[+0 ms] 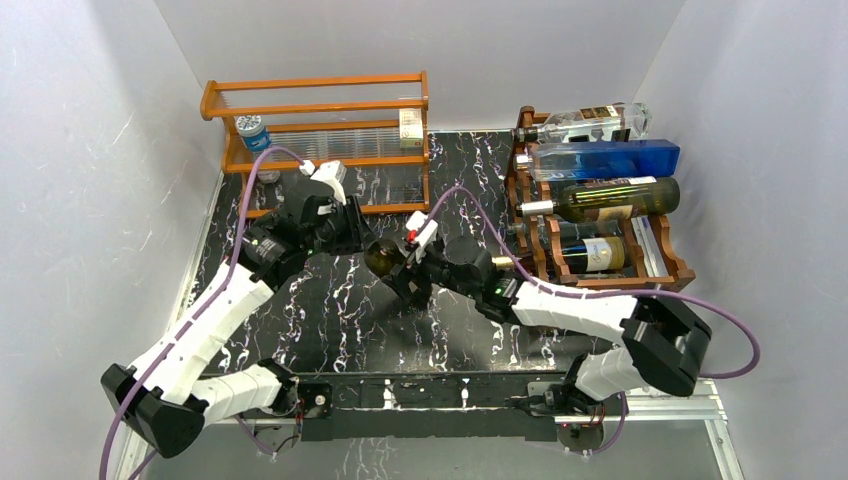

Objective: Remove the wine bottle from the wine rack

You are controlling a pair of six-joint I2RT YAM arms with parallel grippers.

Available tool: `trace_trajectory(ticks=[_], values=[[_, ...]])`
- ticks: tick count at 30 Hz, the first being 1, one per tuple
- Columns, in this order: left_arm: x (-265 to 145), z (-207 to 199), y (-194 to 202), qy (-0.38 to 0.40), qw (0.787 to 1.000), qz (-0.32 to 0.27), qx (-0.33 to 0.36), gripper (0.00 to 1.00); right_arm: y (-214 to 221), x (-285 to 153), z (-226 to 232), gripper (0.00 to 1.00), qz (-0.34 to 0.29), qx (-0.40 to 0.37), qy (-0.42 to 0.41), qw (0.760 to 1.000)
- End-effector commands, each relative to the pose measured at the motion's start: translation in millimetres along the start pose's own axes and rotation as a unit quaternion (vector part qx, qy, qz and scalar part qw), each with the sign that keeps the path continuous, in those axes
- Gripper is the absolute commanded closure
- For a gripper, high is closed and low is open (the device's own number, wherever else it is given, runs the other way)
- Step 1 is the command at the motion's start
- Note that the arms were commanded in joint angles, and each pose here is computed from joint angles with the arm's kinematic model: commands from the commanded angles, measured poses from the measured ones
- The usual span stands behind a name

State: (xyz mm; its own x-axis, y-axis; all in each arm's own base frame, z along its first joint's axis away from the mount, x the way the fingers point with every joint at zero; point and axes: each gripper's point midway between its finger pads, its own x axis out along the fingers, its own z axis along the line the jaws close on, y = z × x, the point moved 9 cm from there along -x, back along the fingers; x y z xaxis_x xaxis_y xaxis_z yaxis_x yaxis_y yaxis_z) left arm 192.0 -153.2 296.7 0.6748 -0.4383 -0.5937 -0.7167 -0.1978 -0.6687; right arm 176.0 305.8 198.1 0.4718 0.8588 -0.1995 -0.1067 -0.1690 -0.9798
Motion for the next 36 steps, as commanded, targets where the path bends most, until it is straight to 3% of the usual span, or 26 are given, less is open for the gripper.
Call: trace_trajectory(ticks=[1, 9, 15, 29, 36], values=[[-24.5, -4.1, -38.1, -0.04, 0.996, -0.065, 0.05, 1.0, -57.0, -17.3, 5.8, 0.02, -0.013, 0.024, -0.015, 1.0], [-13.0, 2.6, -76.5, -0.142, 0.98, -0.069, 0.12, 1.0, -70.8, -67.2, 6.1, 0.02, -0.004, 0.057, 0.007, 0.998], [-6.2, 21.5, -110.7, -0.198, 0.968, -0.085, 0.128, 1.0, -77.1, -96.6, 1.5, 0.02, -0.014, 0.078, 0.047, 0.996], [-0.2, 106.6, -157.2, -0.285, 0.953, -0.09, 0.054, 1.0, -91.6, -107.3, -1.7, 0.02, -0.022, 0.086, 0.071, 0.994], [7.3, 121.2, -163.0, -0.282, 0.954, -0.092, 0.034, 1.0, -88.8, -107.3, -2.2, 0.02, -0.018, 0.089, 0.076, 0.993]])
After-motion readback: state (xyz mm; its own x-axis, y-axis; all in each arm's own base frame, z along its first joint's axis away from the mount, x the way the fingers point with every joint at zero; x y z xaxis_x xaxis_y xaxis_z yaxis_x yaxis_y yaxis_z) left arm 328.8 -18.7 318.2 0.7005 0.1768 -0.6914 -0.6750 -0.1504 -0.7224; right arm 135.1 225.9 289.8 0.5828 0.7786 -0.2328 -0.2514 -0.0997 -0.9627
